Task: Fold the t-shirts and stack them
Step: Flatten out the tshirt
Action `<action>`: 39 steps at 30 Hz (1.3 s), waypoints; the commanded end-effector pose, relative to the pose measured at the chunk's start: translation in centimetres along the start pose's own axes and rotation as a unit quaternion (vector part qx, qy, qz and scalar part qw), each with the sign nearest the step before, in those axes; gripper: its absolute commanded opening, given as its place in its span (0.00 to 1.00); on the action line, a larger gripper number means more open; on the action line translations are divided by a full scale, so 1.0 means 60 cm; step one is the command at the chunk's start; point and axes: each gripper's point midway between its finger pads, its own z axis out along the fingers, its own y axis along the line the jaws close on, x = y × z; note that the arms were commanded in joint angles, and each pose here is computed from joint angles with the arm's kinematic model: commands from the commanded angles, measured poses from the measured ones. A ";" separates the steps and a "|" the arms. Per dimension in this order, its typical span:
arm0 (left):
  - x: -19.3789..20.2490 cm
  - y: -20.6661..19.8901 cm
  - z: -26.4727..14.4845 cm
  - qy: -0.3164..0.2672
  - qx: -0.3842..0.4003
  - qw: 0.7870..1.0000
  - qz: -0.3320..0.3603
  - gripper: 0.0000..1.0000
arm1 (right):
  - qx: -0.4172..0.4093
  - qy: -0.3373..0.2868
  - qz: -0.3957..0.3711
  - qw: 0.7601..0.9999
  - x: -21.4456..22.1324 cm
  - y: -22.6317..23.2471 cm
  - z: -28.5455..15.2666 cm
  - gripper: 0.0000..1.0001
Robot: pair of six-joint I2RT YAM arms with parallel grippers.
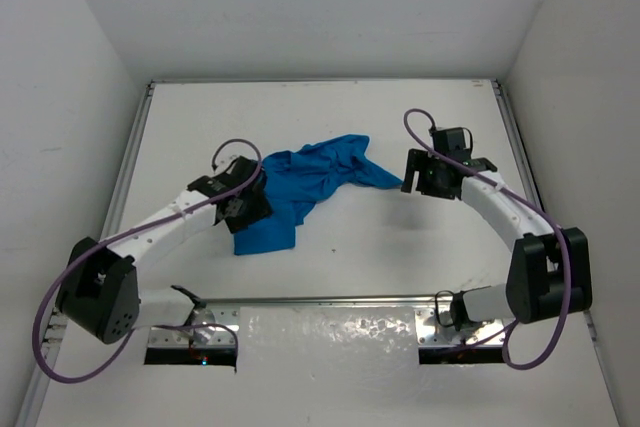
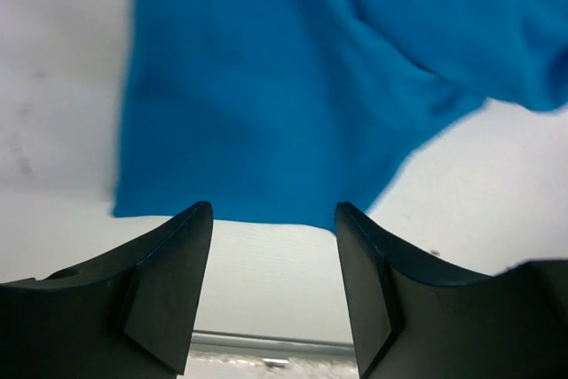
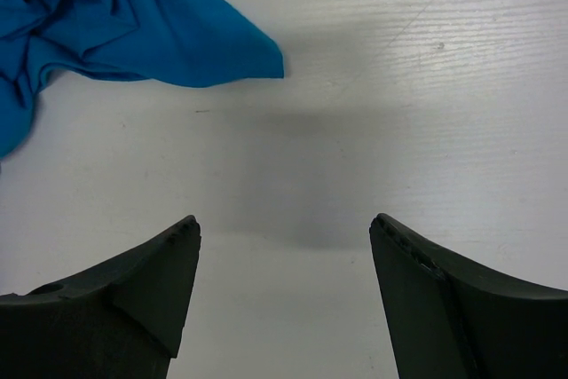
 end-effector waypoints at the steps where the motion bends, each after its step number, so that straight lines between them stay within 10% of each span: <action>1: -0.013 0.059 0.002 -0.025 -0.025 0.999 -0.030 0.54 | -0.015 -0.039 -0.015 0.999 -0.032 0.012 -0.026 0.76; 39: 0.049 0.138 0.072 -0.011 -0.051 0.995 -0.080 0.34 | 0.008 -0.037 -0.037 0.999 -0.015 -0.009 -0.053 0.77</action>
